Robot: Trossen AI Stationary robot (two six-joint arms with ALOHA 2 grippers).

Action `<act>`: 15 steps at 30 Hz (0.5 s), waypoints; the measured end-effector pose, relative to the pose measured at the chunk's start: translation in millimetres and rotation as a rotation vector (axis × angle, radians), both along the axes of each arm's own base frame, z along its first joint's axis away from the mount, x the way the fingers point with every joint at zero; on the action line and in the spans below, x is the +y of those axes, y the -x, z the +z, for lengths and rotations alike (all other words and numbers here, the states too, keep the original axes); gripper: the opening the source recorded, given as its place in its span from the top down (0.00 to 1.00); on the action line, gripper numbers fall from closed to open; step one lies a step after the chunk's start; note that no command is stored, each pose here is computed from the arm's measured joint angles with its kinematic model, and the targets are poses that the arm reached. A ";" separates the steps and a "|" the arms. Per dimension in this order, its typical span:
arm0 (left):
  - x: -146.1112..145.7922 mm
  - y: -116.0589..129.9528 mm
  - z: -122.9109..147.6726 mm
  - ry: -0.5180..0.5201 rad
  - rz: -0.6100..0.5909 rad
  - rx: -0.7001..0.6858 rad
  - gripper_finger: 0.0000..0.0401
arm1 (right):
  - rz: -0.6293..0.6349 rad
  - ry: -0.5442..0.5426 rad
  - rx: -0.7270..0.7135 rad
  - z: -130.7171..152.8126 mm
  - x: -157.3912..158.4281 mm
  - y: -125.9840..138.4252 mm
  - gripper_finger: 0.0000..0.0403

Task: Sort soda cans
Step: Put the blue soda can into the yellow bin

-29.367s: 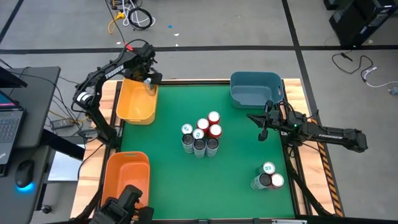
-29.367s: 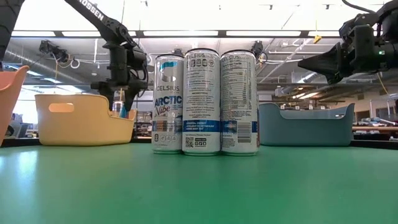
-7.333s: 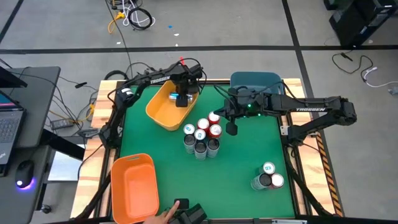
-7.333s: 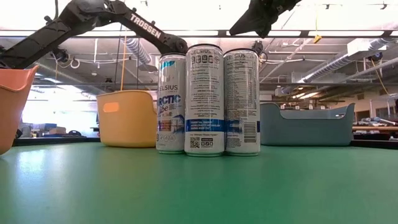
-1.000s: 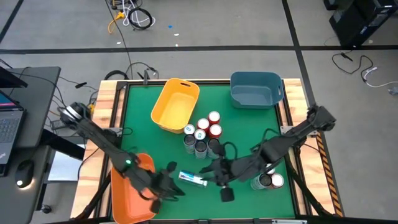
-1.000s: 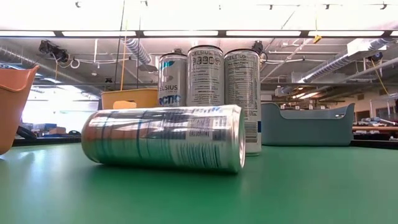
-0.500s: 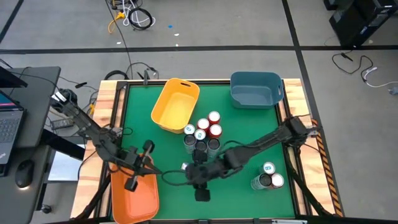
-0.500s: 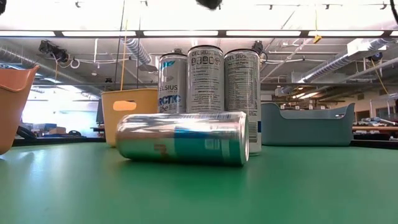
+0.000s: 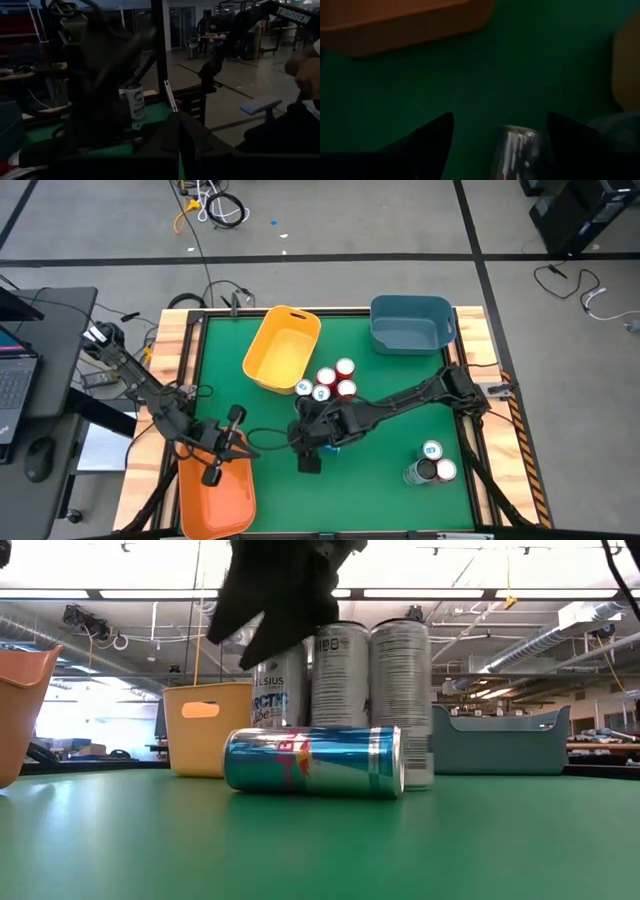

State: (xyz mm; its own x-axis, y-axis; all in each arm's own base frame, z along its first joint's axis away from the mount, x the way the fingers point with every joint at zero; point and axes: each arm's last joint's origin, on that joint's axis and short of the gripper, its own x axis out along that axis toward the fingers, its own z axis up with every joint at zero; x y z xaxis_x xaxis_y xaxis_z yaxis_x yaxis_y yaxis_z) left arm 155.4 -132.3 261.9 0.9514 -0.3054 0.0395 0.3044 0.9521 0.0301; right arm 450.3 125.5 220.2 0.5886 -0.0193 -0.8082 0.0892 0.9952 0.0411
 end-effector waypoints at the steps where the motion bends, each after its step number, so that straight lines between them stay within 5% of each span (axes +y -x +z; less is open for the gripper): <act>1: 0.3 0.2 0.6 0.004 0.006 -0.003 0.99 | -0.007 0.009 0.008 -1.1 -0.8 0.6 0.25; 8: 0.9 0.3 4.2 0.028 0.017 -0.030 0.99 | 0.007 0.008 0.019 10.5 11.8 2.1 0.30; 15: 1.1 0.6 7.4 0.052 0.017 -0.054 0.99 | 0.012 -0.012 -0.030 57.9 24.8 4.8 0.31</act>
